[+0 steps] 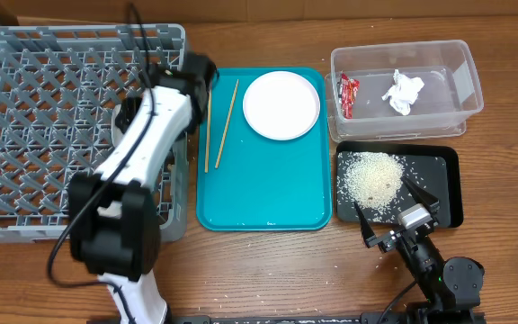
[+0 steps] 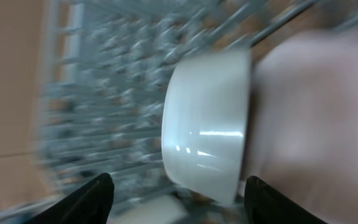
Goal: Sort waste into correct bins and load items into the dishwasher
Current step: 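Grasp the white plate edge on the teal tray with the left gripper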
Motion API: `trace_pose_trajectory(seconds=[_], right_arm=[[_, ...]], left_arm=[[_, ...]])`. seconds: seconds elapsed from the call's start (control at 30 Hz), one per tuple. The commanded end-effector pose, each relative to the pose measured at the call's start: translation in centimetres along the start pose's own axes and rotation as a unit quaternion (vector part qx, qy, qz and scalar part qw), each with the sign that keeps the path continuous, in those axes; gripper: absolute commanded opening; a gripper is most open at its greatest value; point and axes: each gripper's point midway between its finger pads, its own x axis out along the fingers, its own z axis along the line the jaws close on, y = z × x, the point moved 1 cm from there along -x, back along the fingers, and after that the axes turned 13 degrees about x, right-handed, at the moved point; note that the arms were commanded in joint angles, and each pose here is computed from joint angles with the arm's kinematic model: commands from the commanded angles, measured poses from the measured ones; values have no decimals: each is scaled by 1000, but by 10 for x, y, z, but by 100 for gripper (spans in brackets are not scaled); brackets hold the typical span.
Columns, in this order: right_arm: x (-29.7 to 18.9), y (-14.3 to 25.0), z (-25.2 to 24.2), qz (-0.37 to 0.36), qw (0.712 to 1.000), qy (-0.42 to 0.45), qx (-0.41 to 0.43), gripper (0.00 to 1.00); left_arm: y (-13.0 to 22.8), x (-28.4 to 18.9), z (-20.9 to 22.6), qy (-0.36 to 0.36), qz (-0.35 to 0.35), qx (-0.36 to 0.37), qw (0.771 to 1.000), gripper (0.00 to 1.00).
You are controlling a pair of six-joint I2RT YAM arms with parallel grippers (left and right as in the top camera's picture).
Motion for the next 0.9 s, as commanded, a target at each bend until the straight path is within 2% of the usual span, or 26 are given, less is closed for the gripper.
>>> trace_pose_trajectory(seconds=[0.0, 0.13, 0.2, 0.23, 0.3, 0.37, 0.4, 0.47, 0.57, 0.67, 0.8, 0.87], right_arm=[[0, 2, 1, -2, 1000, -3, 1, 100], [0, 2, 1, -2, 1000, -3, 1, 100], [0, 2, 1, -2, 1000, -3, 1, 100], [0, 2, 1, -2, 1000, -3, 1, 100], [0, 2, 1, -2, 1000, -3, 1, 100], [0, 2, 1, -2, 1000, -3, 1, 100], [0, 2, 1, -2, 1000, -3, 1, 100], [0, 2, 1, -2, 1000, -3, 1, 100], [0, 2, 1, -2, 1000, -3, 1, 100], [0, 2, 1, -2, 1000, -3, 1, 100], [0, 2, 1, -2, 1000, -3, 1, 100], [0, 2, 1, -2, 1000, -3, 1, 100]], left_arm=[[-29, -85, -18, 254, -86, -73, 960, 70], [-41, -145, -65, 445, -135, -34, 885, 70], [-42, -160, -89, 489, -149, -3, 860, 68], [-43, -161, -101, 494, -151, 6, 856, 66], [-47, -157, -124, 492, -152, 20, 857, 64], [-52, -144, -149, 477, -143, 22, 867, 62], [-55, -135, -160, 469, -136, 17, 873, 57], [-59, -116, -180, 455, -111, -6, 883, 50], [-56, -85, -209, 451, -52, -55, 889, 45], [-48, -57, -233, 443, 5, -96, 891, 46], [-34, -32, -258, 435, 55, -110, 892, 47], [-28, -24, -268, 437, 70, -104, 890, 41]])
